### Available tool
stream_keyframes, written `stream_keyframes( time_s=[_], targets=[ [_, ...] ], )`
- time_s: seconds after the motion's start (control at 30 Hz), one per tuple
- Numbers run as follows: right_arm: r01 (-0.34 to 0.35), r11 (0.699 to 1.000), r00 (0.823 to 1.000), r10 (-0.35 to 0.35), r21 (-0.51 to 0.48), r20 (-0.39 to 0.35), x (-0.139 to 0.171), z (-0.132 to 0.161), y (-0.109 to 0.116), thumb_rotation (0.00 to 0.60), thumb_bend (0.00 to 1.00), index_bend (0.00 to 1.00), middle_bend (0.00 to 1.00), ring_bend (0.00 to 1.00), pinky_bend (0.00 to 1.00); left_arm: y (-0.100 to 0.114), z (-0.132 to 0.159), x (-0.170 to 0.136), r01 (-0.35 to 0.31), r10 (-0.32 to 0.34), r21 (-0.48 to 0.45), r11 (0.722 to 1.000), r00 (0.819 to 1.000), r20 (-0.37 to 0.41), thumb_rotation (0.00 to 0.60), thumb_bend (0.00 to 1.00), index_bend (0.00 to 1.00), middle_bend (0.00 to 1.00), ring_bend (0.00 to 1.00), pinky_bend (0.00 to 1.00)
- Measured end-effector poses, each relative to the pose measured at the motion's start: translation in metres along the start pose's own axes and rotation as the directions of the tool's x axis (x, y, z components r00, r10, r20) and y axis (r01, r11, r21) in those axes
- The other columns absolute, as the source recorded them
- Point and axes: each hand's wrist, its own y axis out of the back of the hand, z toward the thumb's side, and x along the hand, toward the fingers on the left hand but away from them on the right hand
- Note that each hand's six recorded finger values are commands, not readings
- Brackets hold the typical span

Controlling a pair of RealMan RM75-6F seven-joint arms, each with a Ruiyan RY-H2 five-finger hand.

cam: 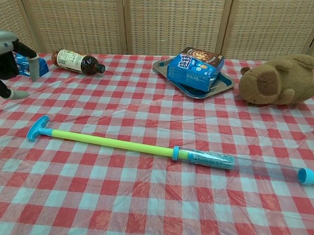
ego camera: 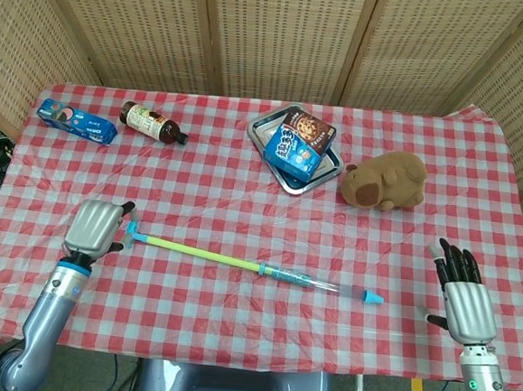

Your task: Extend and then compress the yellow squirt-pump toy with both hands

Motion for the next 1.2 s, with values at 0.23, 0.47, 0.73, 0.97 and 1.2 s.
stream_keyframes(
  time_s=[0.23,0.47,0.73,0.97,1.2],
  targets=[
    [0.000,1.000,1.000,0.000,-0.014,0.018,-0.005,-0.006,0.000,0.600,0.14,0.00,0.00,0.00,0.00,-0.021,0.020,0.029,0.101,-0.101,0.041,0.994,0.995,-0.009,0.600,0.36,0.45,0.95,0.87,0.76],
    [-0.003,1.000,1.000,0.004,-0.024,0.030,-0.007,-0.011,-0.001,0.600,0.14,0.00,0.00,0.00,0.00,-0.046,0.031,0.042,0.186,-0.185,0.079,0.979,0.983,-0.016,0.600,0.36,0.42,0.95,0.87,0.76],
    [-0.009,0.999,1.000,0.010,-0.031,0.030,-0.006,-0.011,-0.002,0.600,0.14,0.00,0.00,0.00,0.00,-0.064,0.039,0.044,0.238,-0.238,0.107,0.965,0.971,-0.010,0.600,0.36,0.42,0.95,0.87,0.76],
    [-0.003,0.999,0.999,0.005,-0.042,0.033,-0.006,-0.013,-0.001,0.600,0.14,0.00,0.00,0.00,0.00,-0.079,0.036,0.045,0.266,-0.264,0.115,0.957,0.964,-0.027,0.600,0.36,0.43,0.95,0.87,0.76],
    [-0.003,0.999,0.999,0.005,-0.049,0.034,-0.007,-0.014,-0.001,0.600,0.14,0.00,0.00,0.00,0.00,-0.083,0.034,0.049,0.265,-0.262,0.105,0.959,0.964,-0.041,0.600,0.36,0.43,0.95,0.87,0.76]
  ],
)
